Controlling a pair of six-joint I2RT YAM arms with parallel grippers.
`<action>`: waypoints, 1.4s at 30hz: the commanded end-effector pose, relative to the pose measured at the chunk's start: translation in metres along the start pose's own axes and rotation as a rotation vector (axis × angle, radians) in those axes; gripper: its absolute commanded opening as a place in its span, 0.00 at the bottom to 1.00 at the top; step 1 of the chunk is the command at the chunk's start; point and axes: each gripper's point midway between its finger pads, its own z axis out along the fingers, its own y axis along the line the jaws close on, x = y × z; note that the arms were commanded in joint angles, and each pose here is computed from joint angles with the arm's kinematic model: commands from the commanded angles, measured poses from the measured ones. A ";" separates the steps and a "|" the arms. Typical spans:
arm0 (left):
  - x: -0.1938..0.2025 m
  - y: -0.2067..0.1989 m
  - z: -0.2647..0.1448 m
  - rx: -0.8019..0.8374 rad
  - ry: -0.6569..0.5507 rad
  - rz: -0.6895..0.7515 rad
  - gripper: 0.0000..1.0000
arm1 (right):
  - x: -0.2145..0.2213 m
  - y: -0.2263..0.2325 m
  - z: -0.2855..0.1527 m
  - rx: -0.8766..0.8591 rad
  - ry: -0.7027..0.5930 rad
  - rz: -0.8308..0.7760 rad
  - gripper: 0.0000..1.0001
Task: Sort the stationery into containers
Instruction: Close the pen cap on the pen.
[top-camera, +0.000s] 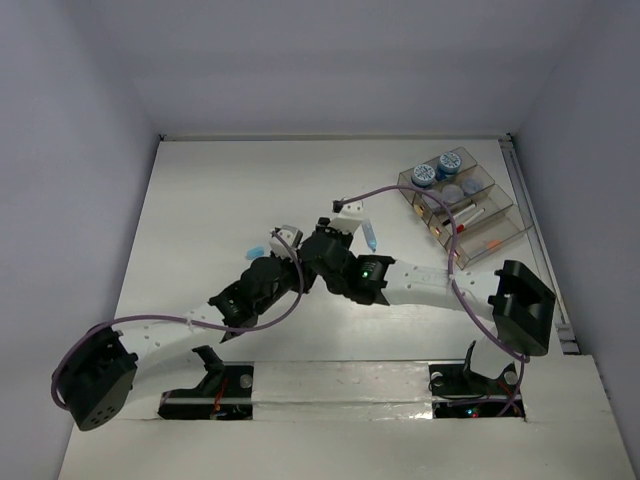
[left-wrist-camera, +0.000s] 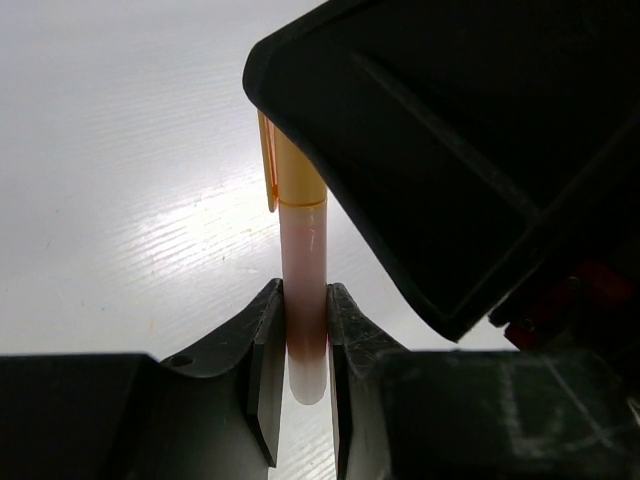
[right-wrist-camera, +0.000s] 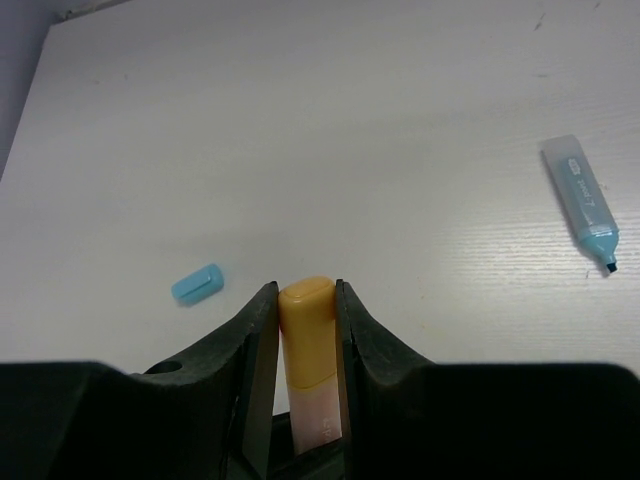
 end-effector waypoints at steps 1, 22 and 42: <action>-0.073 -0.013 -0.005 0.024 -0.261 -0.040 0.00 | 0.068 0.014 -0.031 -0.169 0.237 -0.061 0.00; -0.106 0.000 -0.036 -0.049 -0.371 -0.006 0.00 | 0.197 0.035 -0.084 -0.289 0.509 -0.063 0.00; -0.139 -0.007 -0.075 0.011 -0.528 -0.042 0.00 | 0.231 0.044 -0.105 -0.364 0.626 -0.024 0.00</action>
